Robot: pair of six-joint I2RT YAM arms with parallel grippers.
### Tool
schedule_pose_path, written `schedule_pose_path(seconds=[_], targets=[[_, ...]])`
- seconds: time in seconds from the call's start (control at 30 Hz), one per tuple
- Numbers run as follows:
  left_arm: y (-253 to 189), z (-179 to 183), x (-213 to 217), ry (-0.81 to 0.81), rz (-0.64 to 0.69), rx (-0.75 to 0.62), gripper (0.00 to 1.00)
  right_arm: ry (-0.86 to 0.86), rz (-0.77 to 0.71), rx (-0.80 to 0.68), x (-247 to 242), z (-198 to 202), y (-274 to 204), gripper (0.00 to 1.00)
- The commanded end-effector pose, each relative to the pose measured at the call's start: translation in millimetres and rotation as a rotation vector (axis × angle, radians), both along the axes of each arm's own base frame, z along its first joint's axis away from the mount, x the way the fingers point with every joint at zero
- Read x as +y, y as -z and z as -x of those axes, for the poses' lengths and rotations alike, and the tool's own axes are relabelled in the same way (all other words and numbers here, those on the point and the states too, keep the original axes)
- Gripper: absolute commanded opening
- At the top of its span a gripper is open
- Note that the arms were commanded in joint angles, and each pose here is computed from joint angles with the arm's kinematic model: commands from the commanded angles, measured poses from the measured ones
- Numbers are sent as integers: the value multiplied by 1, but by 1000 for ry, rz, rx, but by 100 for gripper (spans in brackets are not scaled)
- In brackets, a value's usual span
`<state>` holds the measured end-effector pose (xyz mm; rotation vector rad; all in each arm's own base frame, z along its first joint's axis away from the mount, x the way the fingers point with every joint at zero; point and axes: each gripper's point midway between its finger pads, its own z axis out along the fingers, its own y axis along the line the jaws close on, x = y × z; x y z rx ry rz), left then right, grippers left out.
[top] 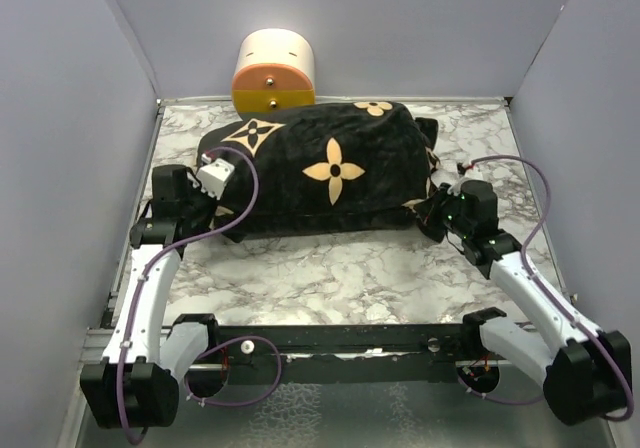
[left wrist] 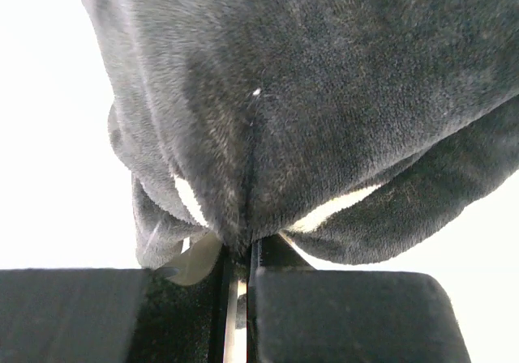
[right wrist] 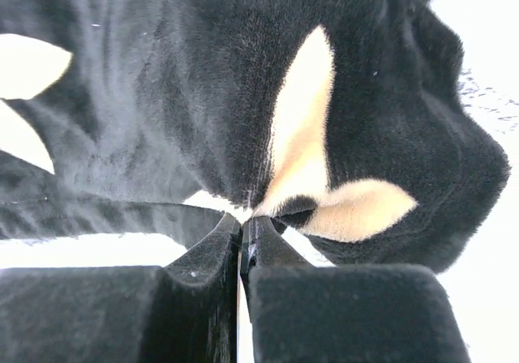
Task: Remove the pillowcase from the pillow
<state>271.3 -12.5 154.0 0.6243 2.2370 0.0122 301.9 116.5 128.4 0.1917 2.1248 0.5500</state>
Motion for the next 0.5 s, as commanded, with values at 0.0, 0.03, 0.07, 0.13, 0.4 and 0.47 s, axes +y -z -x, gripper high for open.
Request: schedule_pose_path(seconds=[0.0, 0.03, 0.07, 0.13, 0.4, 0.47], targets=[[-65, 2, -10, 10, 63, -128, 0, 73, -13, -118, -15, 11, -58, 1], [-75, 4, -11, 7, 67, -146, 0, 86, -13, -148, -18, 14, -73, 1], [-86, 5, -11, 7, 69, -167, 0, 100, -11, -176, -22, 17, -87, 1], [-109, 8, -11, 7, 74, -205, 0, 132, -16, -257, -31, 23, -125, 1], [-244, 26, -17, 24, 108, -433, 0, 237, -83, -548, -59, 61, -273, 1], [-274, 33, -20, 33, 120, -486, 0, 249, -97, -600, -64, 70, -301, 1]])
